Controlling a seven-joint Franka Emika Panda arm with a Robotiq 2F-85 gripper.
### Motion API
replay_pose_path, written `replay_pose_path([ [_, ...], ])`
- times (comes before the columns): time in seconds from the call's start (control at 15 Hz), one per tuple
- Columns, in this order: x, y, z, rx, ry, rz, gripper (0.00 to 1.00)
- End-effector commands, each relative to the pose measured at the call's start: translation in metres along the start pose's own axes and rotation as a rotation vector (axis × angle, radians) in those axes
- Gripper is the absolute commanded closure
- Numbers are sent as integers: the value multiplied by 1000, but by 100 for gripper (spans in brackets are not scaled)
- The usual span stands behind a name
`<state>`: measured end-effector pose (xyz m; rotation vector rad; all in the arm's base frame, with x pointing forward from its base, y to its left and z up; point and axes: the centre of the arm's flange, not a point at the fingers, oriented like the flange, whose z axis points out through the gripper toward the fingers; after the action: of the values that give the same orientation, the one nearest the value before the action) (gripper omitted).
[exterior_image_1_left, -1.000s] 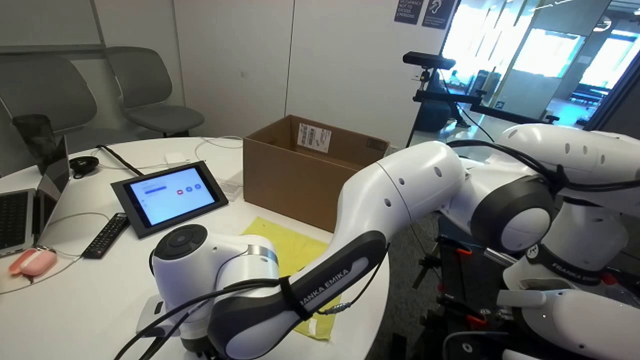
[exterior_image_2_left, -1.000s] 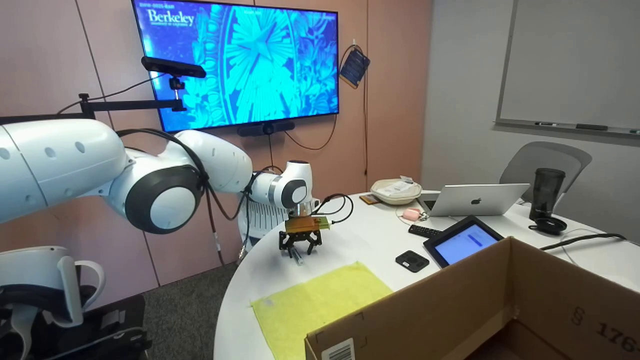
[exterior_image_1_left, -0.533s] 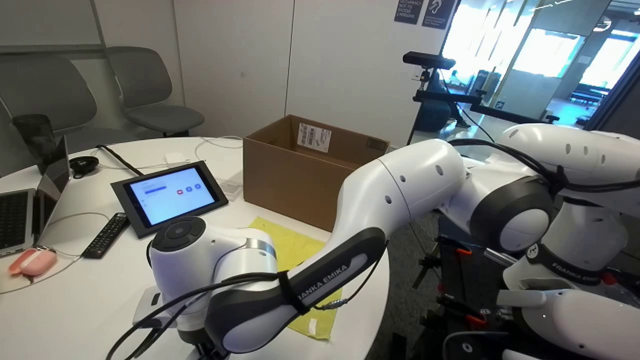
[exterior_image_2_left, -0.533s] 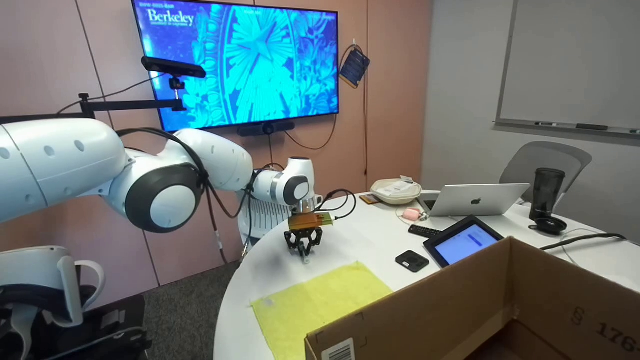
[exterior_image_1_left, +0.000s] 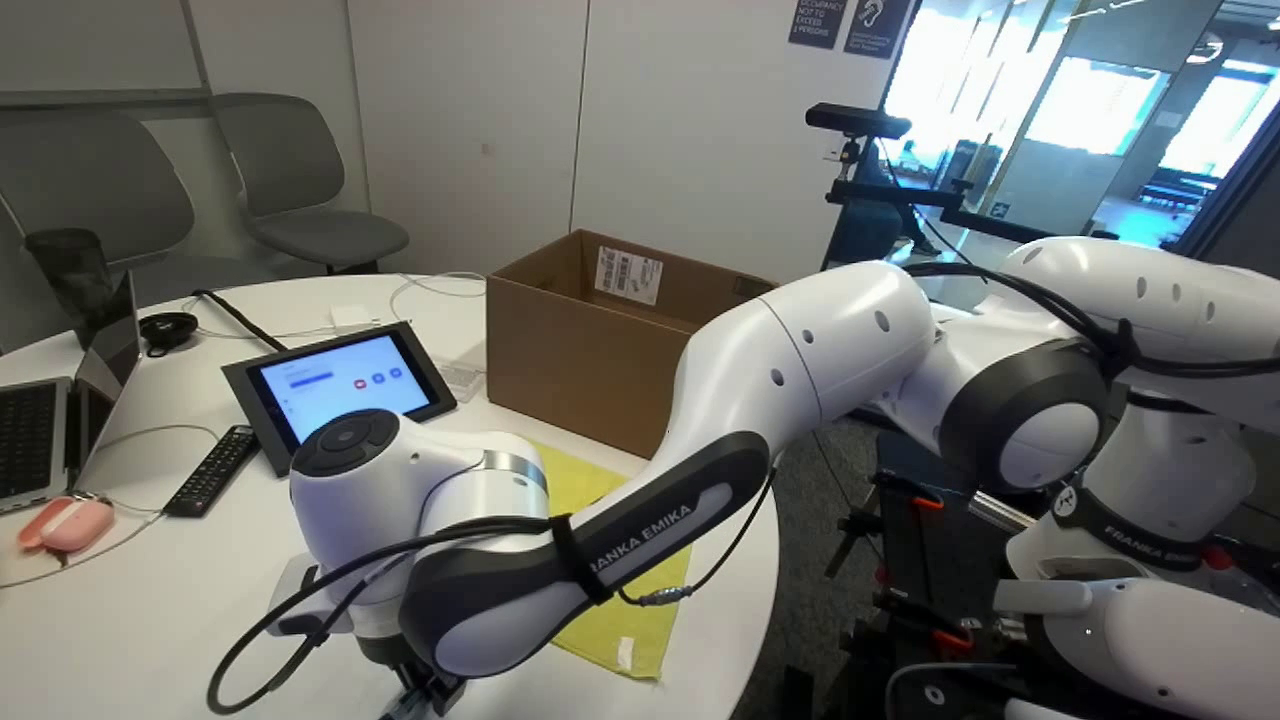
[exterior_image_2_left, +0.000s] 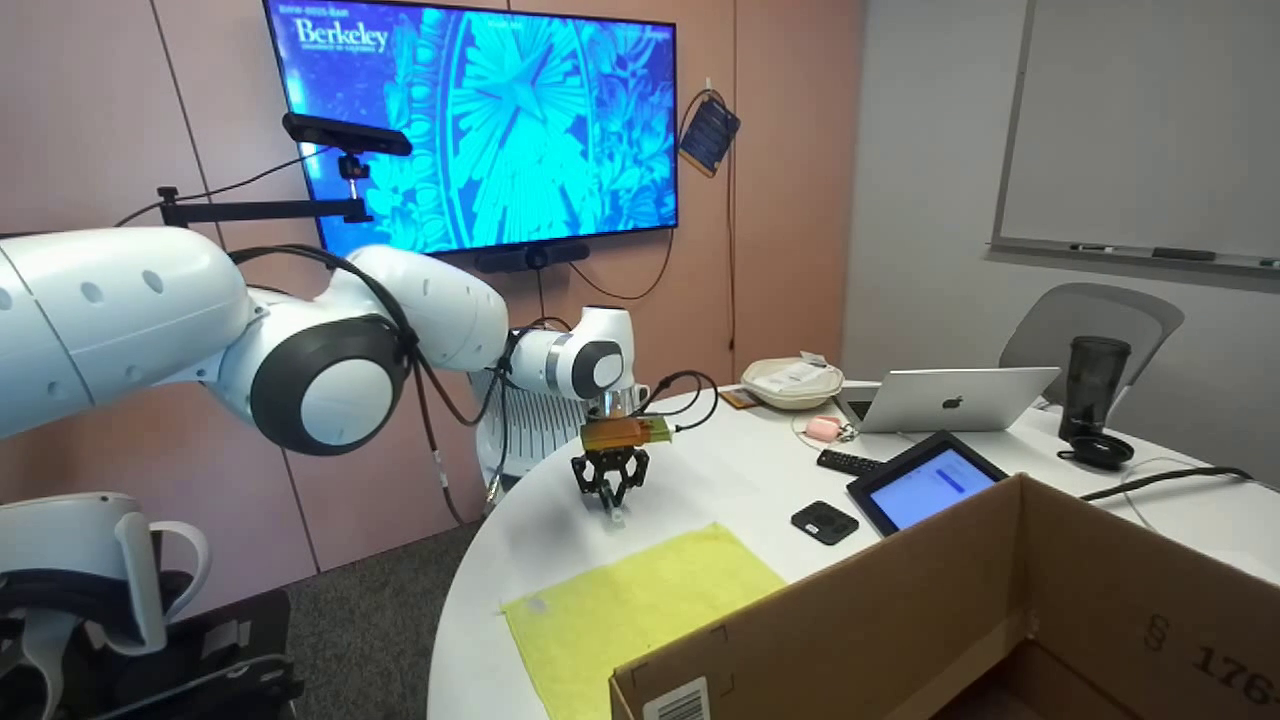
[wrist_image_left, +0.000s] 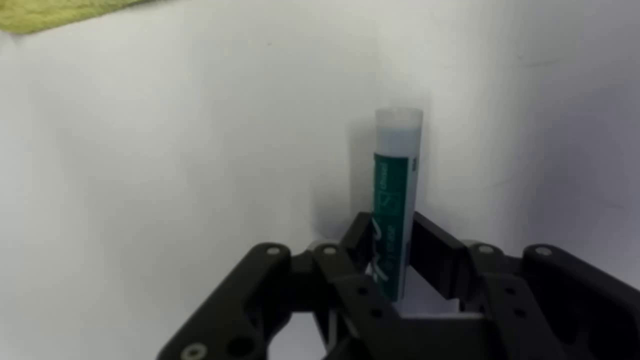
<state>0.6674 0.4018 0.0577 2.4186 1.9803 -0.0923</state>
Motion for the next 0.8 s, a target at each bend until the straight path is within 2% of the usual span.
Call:
replay_pose_path([
  [0.0,-44,-7,-39,23,-16,-55,91],
  [0.33,-112,9,-51,50,1,-103,90],
  [0.73,-196,28,-26,97,-15,-45,90],
])
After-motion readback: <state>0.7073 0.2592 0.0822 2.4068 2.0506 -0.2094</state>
